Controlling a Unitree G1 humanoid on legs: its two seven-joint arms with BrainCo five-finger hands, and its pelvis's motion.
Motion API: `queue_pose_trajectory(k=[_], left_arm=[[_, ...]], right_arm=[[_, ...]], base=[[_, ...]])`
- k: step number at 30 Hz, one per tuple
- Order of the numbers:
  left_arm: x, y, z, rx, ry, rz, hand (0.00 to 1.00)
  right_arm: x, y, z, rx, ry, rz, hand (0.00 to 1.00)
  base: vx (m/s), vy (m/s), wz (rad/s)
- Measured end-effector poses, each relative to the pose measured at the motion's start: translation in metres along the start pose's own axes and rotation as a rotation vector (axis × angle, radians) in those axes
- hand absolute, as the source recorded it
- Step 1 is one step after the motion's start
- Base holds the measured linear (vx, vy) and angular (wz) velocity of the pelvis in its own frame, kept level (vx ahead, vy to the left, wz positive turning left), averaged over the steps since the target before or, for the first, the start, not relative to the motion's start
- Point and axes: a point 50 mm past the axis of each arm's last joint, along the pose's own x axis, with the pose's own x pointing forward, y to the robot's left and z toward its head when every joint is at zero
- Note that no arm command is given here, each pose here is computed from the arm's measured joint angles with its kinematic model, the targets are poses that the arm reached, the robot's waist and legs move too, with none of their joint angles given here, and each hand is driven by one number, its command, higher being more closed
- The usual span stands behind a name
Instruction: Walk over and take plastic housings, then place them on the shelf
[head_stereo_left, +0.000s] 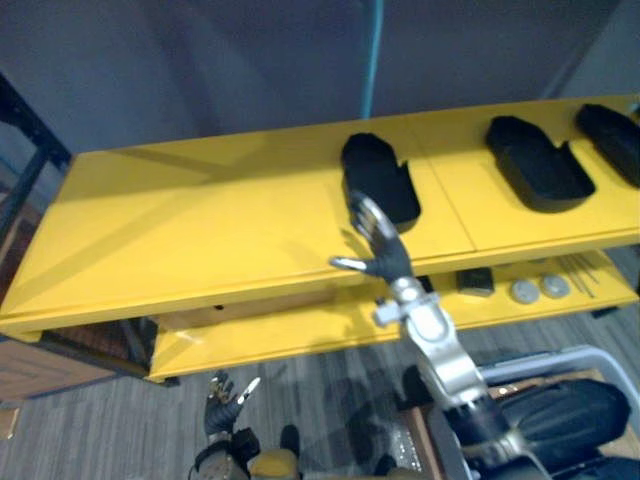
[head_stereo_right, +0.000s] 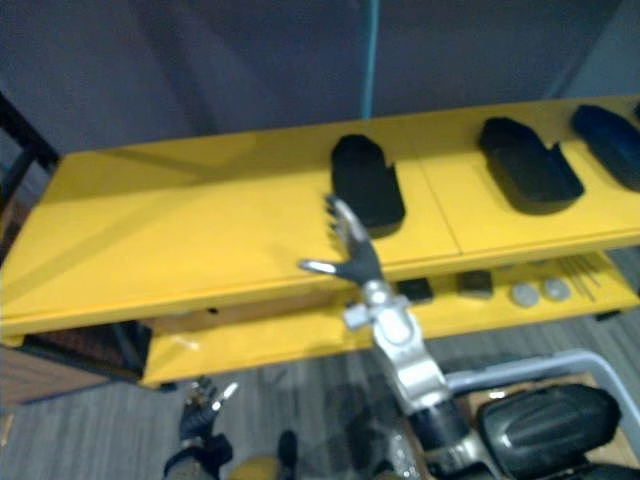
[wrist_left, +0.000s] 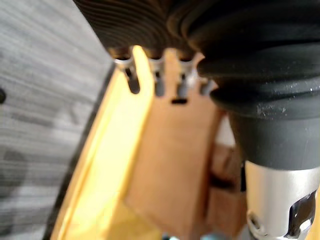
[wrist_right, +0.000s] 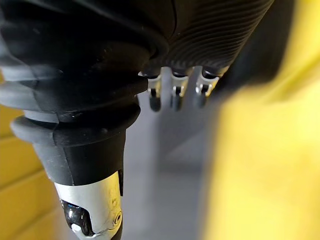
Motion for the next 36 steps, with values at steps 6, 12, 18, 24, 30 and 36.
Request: queue_pose_trajectory(k=[6,12,18,24,30,36], left_arm=[[0.001,-0.002,0.005,-0.01,-0.036,0.003,0.0],[-0.001,-0.007,0.002,-0.002,-0.024,-0.007,0.0],[-0.002,-0.011,0.006,-0.01,-0.04,-0.019,0.0],[-0.002,-0.013,0.007,-0.011,-0.039,-0.026,0.0],[-0.007,-0.024,0.001,0.011,-0.01,-0.081,0.0],[-0.008,-0.025,-0.006,0.027,0.027,-0.086,0.0]], right_arm=[[-0.007,-0.022,-0.003,-0.128,0.017,-0.058,1.0],[-0.005,-0.024,-0.004,-0.187,0.02,-0.079,1.0],[0.002,-0.029,-0.004,-0.192,0.01,-0.128,1.0],[0.014,-0.032,-0.001,-0.17,-0.008,-0.206,1.0],[0.028,-0.032,-0.005,-0.147,0.003,-0.293,1.0],[0.05,-0.033,0.002,-0.113,-0.003,-0.287,1.0]], base=[[0.0,0.002,-0.02],[0.0,0.0,0.0],[0.0,0.004,0.03],[0.0,0.0,0.01],[0.0,0.0,0.01],[-0.01,0.001,0.06]])
